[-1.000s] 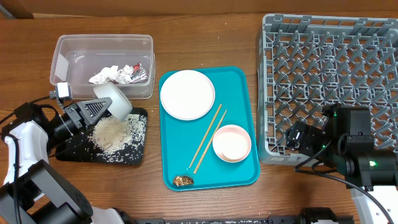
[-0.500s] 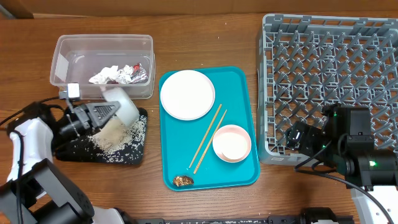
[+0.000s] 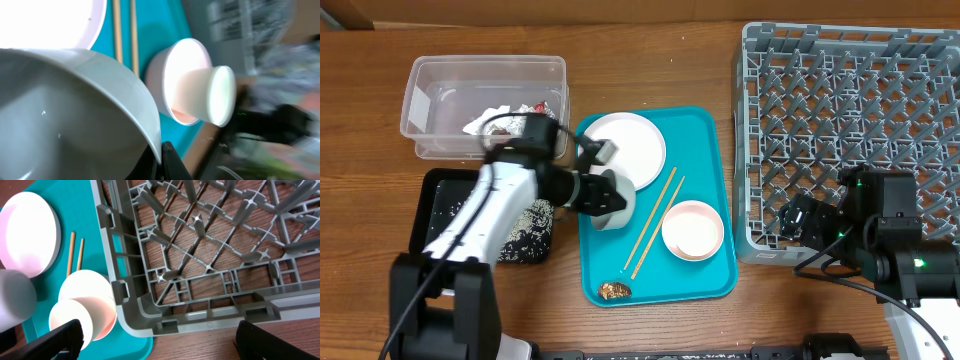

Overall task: Sort waste into correct bins and load items into the dishwasher
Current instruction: 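Place the empty bowl onto the white plate with the left gripper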

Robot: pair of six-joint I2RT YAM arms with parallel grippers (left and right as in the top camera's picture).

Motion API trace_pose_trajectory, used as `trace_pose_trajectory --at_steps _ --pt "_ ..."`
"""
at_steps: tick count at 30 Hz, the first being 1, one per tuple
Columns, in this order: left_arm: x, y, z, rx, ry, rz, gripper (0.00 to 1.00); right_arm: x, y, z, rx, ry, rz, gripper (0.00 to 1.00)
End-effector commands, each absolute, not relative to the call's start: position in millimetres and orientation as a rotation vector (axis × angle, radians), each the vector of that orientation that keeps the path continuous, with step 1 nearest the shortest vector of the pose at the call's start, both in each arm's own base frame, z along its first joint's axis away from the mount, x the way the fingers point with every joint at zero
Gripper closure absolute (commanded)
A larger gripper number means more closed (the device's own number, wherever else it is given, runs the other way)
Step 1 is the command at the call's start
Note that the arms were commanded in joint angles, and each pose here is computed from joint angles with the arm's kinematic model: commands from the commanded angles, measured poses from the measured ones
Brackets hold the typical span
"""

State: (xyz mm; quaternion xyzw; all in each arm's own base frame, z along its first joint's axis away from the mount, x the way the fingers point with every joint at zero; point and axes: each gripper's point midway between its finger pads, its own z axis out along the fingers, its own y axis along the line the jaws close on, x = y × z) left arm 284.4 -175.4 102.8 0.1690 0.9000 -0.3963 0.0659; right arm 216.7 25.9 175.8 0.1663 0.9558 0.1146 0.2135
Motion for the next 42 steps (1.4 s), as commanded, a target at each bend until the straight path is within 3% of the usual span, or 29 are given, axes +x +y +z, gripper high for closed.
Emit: trace_pose_trajectory --at_steps 1,7,15,27,30,36,38,42 --pt "303 -189 102 0.514 2.762 -0.886 0.96 222 27 187 0.441 2.619 0.328 0.0" --pt "347 -202 133 0.595 2.623 -0.493 0.96 222 27 187 0.441 2.619 0.329 0.0" --pt "408 -205 163 0.524 2.386 -0.349 0.96 222 27 186 0.442 2.62 0.329 0.0" --pt "406 -231 84 0.61 2.524 -0.345 0.96 221 27 186 0.442 2.621 0.328 0.0" --pt "404 -230 82 0.614 2.535 -0.342 0.67 221 27 186 0.442 2.622 0.328 0.0" --pt "390 -221 91 0.618 2.597 -0.328 0.43 221 27 186 0.442 2.623 0.328 0.0" --pt "373 -213 108 0.611 2.658 -0.318 0.32 221 27 186 0.442 2.623 0.328 0.0" --pt "333 -193 125 0.564 2.802 -0.296 0.21 221 27 186 0.442 2.623 0.327 0.0"
